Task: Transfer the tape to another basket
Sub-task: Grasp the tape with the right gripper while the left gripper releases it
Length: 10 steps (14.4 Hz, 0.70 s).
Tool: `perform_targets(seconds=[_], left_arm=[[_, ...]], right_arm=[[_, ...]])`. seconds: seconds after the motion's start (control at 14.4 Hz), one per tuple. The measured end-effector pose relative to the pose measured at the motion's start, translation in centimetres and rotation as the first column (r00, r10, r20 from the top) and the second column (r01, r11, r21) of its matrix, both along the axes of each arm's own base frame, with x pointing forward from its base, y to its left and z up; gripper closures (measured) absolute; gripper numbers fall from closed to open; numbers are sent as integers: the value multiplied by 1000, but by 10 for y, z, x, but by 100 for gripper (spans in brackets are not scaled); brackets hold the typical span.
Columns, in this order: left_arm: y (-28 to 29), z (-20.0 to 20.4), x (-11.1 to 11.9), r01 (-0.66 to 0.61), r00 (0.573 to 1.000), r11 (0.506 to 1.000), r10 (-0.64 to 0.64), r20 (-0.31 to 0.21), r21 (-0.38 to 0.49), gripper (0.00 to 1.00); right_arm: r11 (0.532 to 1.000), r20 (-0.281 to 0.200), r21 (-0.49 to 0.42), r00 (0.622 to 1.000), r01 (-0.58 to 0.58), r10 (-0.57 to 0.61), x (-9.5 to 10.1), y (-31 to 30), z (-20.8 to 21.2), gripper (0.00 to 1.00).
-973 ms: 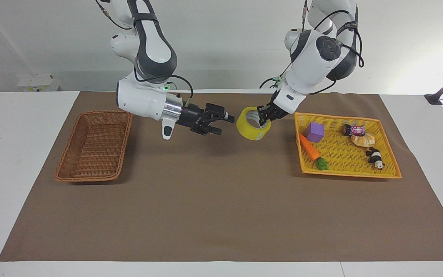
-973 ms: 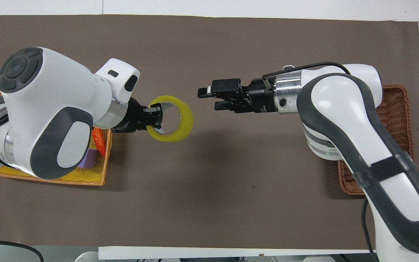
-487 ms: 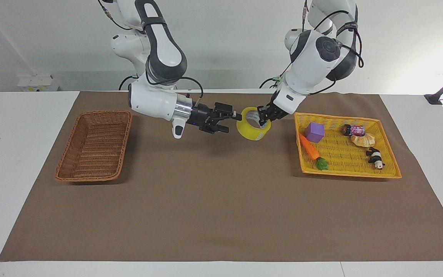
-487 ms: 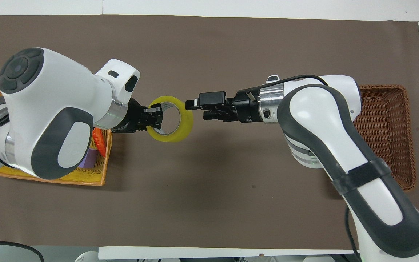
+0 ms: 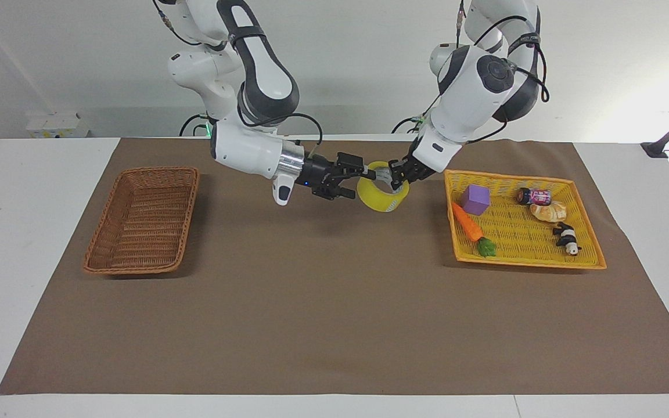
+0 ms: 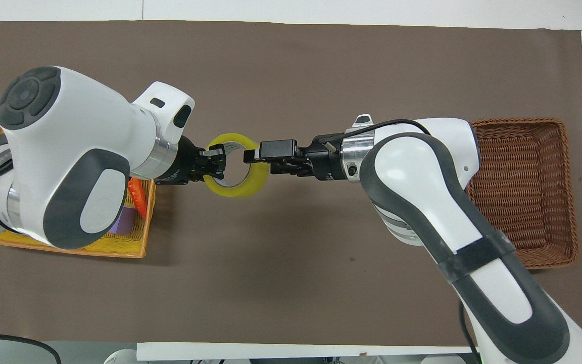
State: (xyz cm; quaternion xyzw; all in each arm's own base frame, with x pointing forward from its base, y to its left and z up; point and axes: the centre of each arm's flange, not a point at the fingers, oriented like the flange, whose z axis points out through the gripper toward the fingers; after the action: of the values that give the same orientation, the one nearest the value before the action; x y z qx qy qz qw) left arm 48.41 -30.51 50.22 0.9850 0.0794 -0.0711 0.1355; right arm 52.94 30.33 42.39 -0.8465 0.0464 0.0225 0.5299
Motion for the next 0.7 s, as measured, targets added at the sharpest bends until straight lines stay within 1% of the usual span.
perform_targets(seconds=[0.07,0.14,0.21,0.42,0.7], left_arm=[[0,0,0,0,1000,1000,0,0,0,78],[0,0,0,0,1000,1000,0,0,0,78],[0,0,0,0,1000,1000,0,0,0,78],[1,-2,0,3,1000,1000,-3,1,9,78],[1,-2,0,3,1000,1000,-3,1,9,78]], right_arm=[[1000,1,-1,1000,2,-2,0,-1,0,4],[1000,1,-1,1000,3,-3,1,-1,0,4],[1000,1,-1,1000,3,-3,1,-1,0,11],[1000,2,6,1000,5,-5,0,-1,2,45],[1000,1,7,1000,6,-6,0,-1,2,45]])
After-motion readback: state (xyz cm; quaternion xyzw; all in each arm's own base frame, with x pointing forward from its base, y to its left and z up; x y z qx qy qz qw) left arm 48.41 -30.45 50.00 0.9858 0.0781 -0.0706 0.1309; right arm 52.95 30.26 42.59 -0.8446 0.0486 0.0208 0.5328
